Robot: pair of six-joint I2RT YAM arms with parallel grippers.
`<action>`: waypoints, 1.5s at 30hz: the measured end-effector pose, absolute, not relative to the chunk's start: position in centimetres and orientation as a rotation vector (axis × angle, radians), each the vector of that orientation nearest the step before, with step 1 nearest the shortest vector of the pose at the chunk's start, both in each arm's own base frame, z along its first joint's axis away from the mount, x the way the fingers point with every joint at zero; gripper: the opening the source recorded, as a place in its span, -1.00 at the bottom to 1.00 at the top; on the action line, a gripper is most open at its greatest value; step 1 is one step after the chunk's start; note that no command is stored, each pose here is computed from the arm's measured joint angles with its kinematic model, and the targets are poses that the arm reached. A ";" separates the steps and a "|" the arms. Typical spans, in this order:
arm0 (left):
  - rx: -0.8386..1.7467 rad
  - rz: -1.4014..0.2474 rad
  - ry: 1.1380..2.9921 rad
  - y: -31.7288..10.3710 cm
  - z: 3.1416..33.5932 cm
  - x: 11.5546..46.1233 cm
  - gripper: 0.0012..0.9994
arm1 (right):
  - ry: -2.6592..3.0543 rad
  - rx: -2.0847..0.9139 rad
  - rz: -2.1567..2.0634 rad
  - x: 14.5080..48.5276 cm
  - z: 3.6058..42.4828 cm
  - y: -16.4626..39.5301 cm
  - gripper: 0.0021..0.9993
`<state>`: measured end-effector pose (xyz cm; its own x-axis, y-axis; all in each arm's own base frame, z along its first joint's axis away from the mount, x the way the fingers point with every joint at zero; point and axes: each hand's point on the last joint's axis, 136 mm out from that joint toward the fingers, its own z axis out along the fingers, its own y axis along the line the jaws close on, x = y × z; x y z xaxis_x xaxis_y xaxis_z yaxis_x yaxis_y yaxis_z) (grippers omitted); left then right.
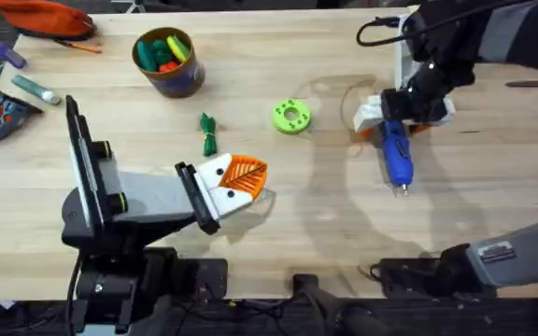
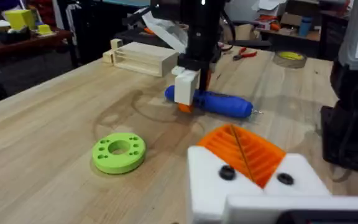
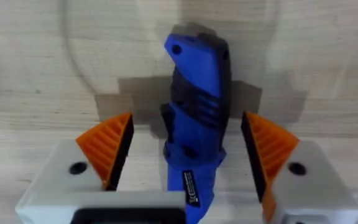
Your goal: Pick up the gripper from the table and insert it into the empty holder that is missing its gripper. Then pick up a screw, insert it into the mounting hole, and use the screwdriver to tighten it. Finally, clean up the table by picking up the vegetable and placing it into the bucket.
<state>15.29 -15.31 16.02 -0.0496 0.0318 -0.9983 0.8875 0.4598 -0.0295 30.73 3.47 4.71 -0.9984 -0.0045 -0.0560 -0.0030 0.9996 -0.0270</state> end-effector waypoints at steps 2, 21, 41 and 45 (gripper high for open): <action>0.859 -0.857 1.458 -15.3 16.0 15.3 -0.97 | 3.088 -0.005 -0.042 30.5 4.3 3.4 0.98; 0.859 -0.857 1.459 -15.3 16.0 15.3 -0.97 | 3.077 -0.001 -0.051 30.4 3.4 3.2 0.81; 0.859 -0.857 1.459 -15.3 16.0 15.3 -0.97 | 3.066 0.002 -0.094 30.6 3.3 2.7 -0.96; 0.859 -0.857 1.459 -15.3 16.0 15.3 -0.97 | 3.066 0.002 -0.095 30.6 3.3 2.7 -0.96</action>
